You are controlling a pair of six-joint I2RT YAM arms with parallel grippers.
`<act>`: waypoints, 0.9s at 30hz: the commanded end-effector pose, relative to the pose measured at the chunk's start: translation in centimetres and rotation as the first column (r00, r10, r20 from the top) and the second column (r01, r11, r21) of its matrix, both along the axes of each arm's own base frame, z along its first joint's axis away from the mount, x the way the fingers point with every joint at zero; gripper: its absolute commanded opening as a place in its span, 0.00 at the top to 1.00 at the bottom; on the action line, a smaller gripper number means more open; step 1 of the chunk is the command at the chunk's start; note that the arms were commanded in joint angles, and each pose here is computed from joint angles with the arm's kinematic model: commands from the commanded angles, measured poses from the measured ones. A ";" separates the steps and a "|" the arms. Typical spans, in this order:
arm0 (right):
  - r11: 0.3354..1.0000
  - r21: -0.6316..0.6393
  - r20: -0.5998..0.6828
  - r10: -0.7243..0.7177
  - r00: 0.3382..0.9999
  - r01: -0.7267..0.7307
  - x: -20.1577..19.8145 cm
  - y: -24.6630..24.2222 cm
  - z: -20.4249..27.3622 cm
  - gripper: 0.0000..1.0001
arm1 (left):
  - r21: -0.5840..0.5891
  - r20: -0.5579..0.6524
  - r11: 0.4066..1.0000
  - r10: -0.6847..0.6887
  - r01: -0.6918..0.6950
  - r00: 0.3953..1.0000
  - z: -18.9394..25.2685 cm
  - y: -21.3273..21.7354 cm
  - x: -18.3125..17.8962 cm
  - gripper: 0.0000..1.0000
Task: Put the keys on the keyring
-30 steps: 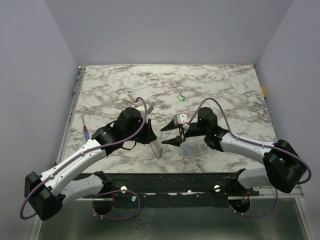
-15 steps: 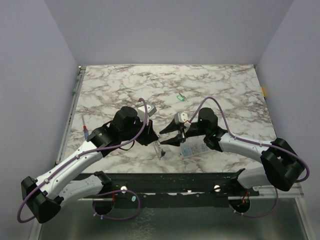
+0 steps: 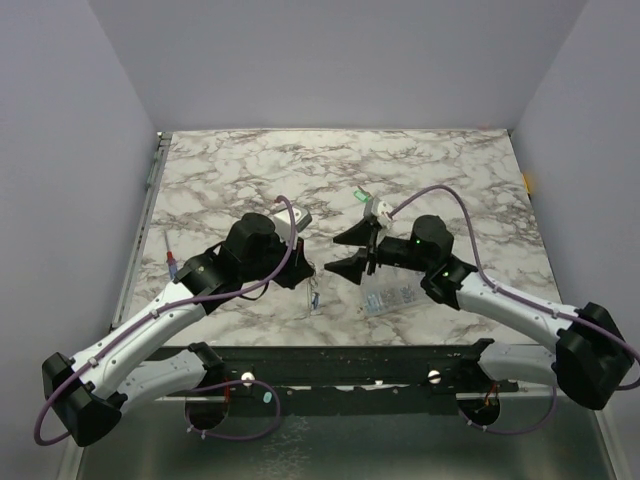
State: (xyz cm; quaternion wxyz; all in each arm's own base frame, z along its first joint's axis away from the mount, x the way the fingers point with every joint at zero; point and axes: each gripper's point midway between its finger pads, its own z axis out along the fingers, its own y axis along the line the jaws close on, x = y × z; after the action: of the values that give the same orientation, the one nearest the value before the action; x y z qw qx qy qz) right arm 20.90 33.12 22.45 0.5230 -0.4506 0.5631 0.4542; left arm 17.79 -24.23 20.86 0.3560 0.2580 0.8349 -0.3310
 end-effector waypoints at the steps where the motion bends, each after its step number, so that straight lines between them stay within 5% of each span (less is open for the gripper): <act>1: 0.955 -0.004 -0.295 -0.284 0.912 0.296 2.3 -2.2 0.9 0.23 | -0.024 0.062 0.991 0.135 -0.134 0.989 1.4 0.6 2.5 1.00; 6: 0.943 0.038 -0.503 -0.269 0.821 0.332 1.3 -2.0 1.4 0.17 | -0.035 0.064 0.978 0.208 -0.206 0.976 1.3 0.6 3.9 1.00; 12: 0.936 -0.045 -0.507 -0.322 0.800 0.349 2.3 -0.2 0.4 0.04 | -0.044 0.059 0.963 0.268 -0.265 0.962 1.4 0.3 5.2 1.00; 27: 0.984 -0.158 -0.289 -0.129 0.948 0.086 0.3 2.1 -4.8 0.06 | -0.077 0.009 0.956 0.286 -0.284 0.958 2.3 -0.8 5.8 1.00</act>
State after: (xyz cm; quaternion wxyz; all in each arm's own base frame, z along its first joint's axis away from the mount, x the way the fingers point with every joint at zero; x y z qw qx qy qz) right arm 22.26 34.48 18.39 0.4237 -0.3160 0.7257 0.4404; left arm 22.92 -24.09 20.08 0.3933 0.1328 0.8680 -0.2726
